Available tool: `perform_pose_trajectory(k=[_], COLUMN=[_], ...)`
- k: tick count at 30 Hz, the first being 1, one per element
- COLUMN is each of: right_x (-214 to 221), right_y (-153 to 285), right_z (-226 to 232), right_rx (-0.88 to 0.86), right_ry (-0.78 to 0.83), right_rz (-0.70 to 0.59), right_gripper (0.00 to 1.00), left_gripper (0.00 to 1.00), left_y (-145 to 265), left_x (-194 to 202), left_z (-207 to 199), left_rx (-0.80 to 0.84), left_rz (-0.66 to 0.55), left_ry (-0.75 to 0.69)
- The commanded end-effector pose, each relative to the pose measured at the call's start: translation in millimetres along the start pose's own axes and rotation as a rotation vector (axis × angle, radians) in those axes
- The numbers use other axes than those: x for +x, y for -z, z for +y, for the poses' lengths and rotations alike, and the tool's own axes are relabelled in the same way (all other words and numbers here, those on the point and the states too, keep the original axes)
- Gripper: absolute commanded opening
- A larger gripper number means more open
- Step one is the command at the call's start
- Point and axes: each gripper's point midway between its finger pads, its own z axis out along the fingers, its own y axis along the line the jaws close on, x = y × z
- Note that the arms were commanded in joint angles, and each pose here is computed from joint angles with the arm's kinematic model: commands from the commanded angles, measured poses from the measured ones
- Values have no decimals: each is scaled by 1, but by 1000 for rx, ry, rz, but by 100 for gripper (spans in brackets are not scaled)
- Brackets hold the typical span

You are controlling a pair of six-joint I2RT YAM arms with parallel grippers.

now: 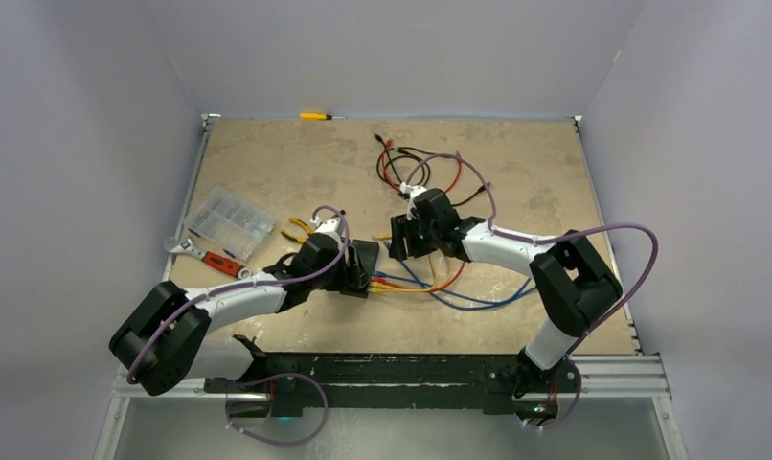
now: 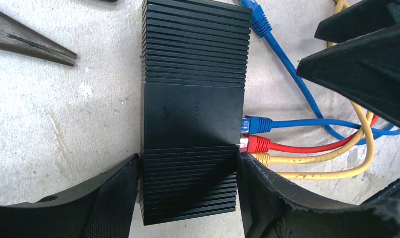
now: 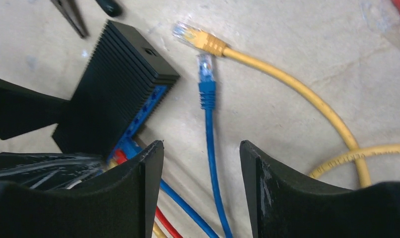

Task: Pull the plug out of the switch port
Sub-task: Pick up the connector from the center of the board.

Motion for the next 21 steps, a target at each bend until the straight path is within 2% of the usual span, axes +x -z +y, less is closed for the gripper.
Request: perform_pose_trajectory(k=[1, 3, 11, 14, 19, 21], right_x=[12, 16, 24, 25, 20, 14], right_y=[5, 2, -11, -15, -14, -11], right_z=[-20, -20, -17, -14, -5, 3], right_rx=[133, 139, 220, 241, 208, 177], right_ry=[41, 51, 84, 101, 88, 80], right_rz=[27, 40, 63, 69, 57, 40], right_gripper=[59, 53, 44, 33, 6, 0], left_gripper=[0, 0, 0, 0, 0, 0], left_y=[1, 1, 5, 8, 14, 15], left_x=[45, 46, 44, 42, 38, 38], left_z=[28, 28, 31, 32, 44, 45], left_rx=[-85, -85, -100, -111, -176, -182], left_rz=[165, 165, 157, 147, 122, 119], left_ry=[18, 18, 14, 12, 11, 11])
